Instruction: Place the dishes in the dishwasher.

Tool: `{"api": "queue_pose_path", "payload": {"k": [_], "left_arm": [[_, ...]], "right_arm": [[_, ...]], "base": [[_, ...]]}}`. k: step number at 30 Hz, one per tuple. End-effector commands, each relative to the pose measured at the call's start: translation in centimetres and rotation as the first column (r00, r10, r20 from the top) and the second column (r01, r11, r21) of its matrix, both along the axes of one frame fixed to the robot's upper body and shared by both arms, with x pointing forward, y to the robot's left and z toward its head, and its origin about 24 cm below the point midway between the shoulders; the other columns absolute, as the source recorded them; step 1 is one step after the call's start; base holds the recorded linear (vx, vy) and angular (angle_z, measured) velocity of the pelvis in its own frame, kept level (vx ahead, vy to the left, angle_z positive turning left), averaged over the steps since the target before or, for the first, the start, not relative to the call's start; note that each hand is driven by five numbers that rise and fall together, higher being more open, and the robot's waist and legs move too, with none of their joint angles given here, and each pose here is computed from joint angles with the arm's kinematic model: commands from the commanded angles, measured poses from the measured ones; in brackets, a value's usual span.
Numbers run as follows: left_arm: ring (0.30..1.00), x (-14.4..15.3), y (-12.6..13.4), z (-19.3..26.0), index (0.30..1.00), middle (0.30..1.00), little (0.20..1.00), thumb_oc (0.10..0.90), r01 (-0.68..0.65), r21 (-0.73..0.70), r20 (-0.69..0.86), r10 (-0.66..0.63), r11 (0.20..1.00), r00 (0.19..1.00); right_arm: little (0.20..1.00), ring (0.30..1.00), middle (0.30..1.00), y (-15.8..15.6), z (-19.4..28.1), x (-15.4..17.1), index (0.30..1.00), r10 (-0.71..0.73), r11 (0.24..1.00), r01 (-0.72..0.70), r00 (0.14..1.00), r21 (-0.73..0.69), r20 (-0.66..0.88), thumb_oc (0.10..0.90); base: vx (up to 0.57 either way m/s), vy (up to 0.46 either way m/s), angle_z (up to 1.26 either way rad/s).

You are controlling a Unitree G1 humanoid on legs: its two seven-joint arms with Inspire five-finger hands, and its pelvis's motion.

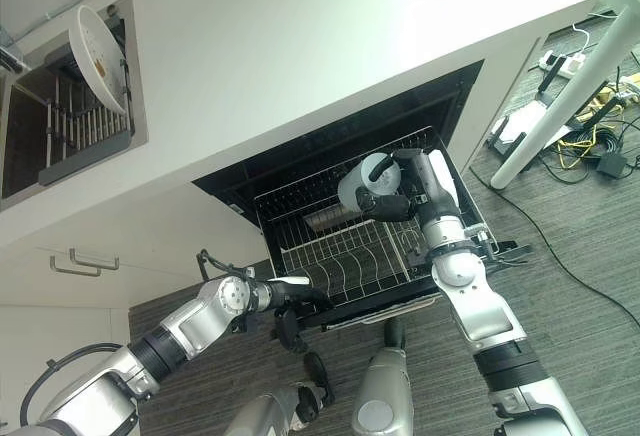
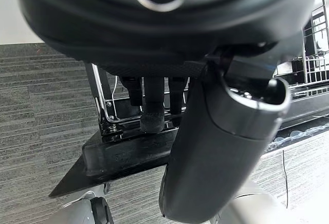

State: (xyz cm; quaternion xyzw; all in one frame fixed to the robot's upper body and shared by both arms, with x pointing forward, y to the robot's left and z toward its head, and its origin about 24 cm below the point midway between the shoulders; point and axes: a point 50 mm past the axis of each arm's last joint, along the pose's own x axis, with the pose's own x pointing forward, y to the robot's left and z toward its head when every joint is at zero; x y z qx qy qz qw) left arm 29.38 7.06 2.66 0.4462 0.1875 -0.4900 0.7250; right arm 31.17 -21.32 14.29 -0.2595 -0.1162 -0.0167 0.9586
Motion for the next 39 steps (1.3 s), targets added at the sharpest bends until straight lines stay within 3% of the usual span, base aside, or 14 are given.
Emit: {"api": "queue_pose_path", "payload": {"k": [1, 11, 17, 28, 39], "left_arm": [[0.900, -3.2, -2.3, -2.0, 0.900, 0.900, 0.900, 0.800, 0.119, -0.042, -0.117, -0.123, 0.992, 0.985], [0.900, -2.2, -1.8, 0.1, 0.900, 0.900, 0.900, 0.800, 0.066, -0.122, 0.025, -0.064, 0.990, 0.998], [0.900, -1.5, -0.1, 1.5, 0.900, 0.900, 0.900, 0.800, 0.016, -0.145, 0.126, 0.003, 0.989, 0.992], [0.900, -1.7, 2.0, 2.6, 0.900, 0.900, 0.900, 0.800, 0.017, -0.138, 0.167, 0.006, 0.990, 0.986], [0.900, -0.5, 2.9, 3.6, 0.900, 0.900, 0.900, 0.800, 0.029, -0.078, 0.205, -0.012, 0.997, 0.979]], "right_arm": [[0.300, 0.300, 0.300, 2.6, 7.7, -0.3, 0.300, 0.074, 0.997, -0.065, 0.924, -0.035, 0.376, 0.400], [0.300, 0.300, 0.300, -0.3, 8.8, 0.2, 0.300, -0.090, 0.978, 0.165, 0.885, -0.127, 0.458, 0.400], [0.300, 0.300, 0.300, -2.6, 9.0, -0.5, 0.300, -0.179, 0.950, 0.278, 0.855, -0.140, 0.486, 0.400], [0.300, 0.300, 0.300, -5.3, 5.7, -0.6, 0.300, -0.293, 0.917, 0.367, 0.886, -0.156, 0.359, 0.400], [0.300, 0.300, 0.300, -6.2, 1.1, 0.2, 0.300, -0.324, 0.925, 0.350, 0.929, -0.145, 0.180, 0.400]], "base": [[0.00, 0.000, 0.00], [0.00, -0.004, 0.01], [0.00, -0.006, 0.01], [-0.03, -0.003, 0.06], [-0.03, -0.006, 0.00]]}}
